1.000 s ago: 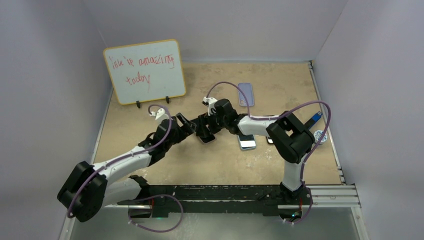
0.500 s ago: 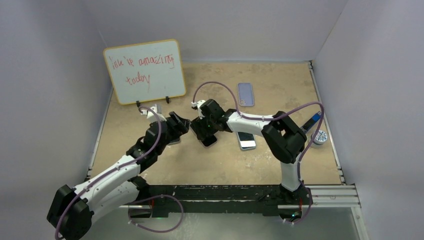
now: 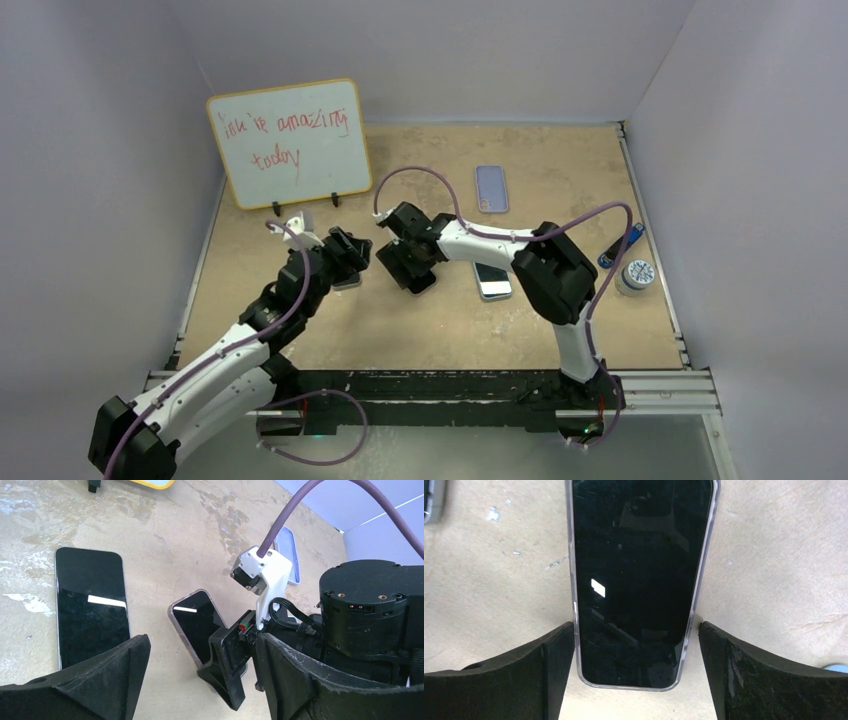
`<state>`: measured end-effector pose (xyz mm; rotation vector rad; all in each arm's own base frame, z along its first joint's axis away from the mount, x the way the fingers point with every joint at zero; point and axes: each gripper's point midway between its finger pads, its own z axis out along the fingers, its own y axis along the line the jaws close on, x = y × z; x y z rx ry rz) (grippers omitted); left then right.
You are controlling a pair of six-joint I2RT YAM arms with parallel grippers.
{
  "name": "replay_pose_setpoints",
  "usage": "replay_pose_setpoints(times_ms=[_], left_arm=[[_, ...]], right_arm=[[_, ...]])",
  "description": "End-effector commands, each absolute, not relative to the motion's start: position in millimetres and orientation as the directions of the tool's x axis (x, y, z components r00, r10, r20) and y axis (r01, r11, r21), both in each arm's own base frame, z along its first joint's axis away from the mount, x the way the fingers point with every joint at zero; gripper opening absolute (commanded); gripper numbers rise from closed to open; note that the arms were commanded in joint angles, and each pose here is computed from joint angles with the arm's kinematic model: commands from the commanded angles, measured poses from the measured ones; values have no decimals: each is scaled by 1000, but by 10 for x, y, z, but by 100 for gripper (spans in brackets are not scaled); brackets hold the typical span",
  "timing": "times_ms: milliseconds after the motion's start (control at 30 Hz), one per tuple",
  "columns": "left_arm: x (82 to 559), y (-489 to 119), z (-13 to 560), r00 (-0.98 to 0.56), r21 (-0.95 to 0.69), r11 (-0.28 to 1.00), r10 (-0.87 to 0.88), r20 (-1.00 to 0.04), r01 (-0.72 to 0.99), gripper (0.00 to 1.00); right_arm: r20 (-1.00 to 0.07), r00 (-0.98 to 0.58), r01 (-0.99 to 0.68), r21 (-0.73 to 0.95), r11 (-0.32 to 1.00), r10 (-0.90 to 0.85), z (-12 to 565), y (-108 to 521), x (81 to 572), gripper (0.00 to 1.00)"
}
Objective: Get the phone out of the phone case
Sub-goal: Pick up the phone at the center of the board.
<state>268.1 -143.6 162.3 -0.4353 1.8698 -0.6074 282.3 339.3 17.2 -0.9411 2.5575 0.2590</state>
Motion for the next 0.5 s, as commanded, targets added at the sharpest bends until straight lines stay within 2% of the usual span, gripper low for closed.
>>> replay_pose_setpoints(times_ms=[0,300,467], left_arm=[[2687,-1354,1617,-338,-565,825,-537,-773,-17,81],[2650,-1310,1568,-348,-541,841,-515,-783,-26,81],[2629,-1300,1538,-357,-536,844,-510,-783,-31,81]], right_arm=[[-137,-752,-648,-30,761,-645,-195,2859,2360,93],[-71,-753,-654,-42,756,-655,-374,2828,2280,96],[-30,-746,-664,-40,746,-666,-549,2784,2231,93]])
